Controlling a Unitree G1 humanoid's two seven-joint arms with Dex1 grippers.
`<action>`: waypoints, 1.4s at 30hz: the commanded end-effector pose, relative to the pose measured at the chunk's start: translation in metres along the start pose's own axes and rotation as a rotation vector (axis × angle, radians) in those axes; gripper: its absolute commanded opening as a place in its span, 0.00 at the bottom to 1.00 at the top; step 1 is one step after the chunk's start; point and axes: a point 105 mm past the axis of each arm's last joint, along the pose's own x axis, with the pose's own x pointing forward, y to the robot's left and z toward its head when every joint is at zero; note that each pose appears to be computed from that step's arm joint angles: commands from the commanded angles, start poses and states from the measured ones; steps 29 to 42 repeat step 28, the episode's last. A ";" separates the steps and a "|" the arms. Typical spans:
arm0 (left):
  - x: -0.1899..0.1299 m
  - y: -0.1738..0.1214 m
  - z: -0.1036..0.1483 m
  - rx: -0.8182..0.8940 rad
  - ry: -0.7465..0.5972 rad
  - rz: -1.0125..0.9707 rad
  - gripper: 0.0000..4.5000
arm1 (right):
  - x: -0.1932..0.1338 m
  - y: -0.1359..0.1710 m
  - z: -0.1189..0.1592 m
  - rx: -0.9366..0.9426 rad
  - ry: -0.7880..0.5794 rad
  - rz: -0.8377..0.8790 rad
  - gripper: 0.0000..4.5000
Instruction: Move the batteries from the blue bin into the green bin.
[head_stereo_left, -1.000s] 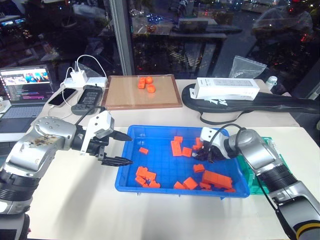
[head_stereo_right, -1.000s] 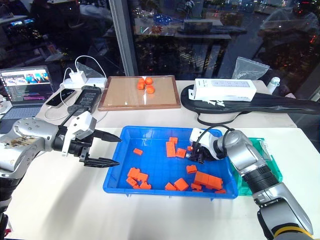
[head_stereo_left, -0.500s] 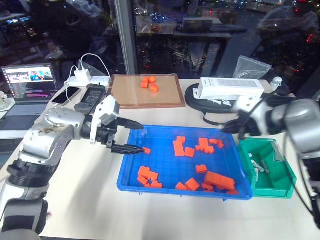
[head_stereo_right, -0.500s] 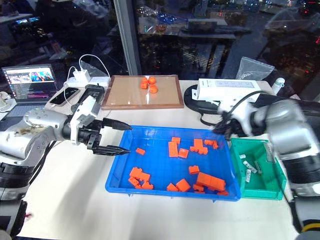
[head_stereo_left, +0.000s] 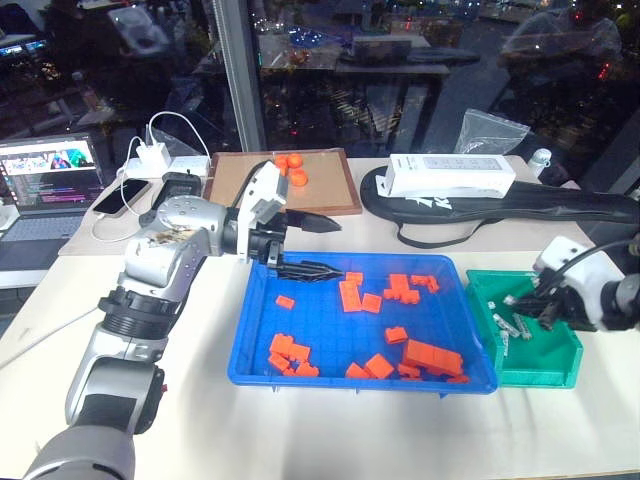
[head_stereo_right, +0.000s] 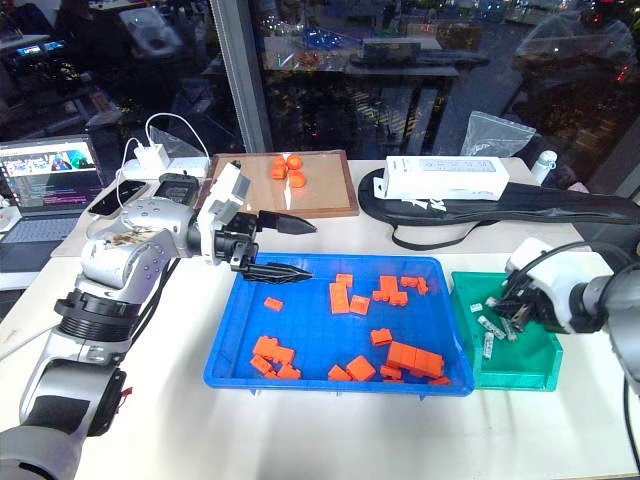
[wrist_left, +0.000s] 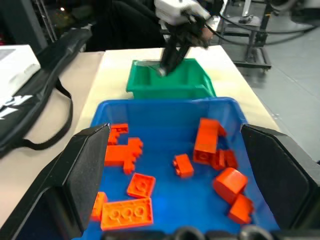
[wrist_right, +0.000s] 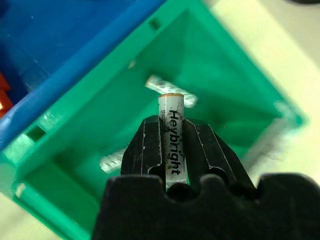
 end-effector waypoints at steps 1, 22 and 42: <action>-0.002 -0.001 0.015 0.094 -0.037 0.032 1.00 | -0.005 -0.013 0.006 -0.006 -0.034 -0.098 0.34; -0.075 0.027 -0.034 0.022 0.039 0.517 1.00 | -0.096 -0.031 0.048 0.272 -0.800 -0.162 0.99; -0.078 0.029 -0.046 -0.039 0.005 0.562 1.00 | -0.075 -0.036 0.024 0.298 -0.740 -0.275 0.99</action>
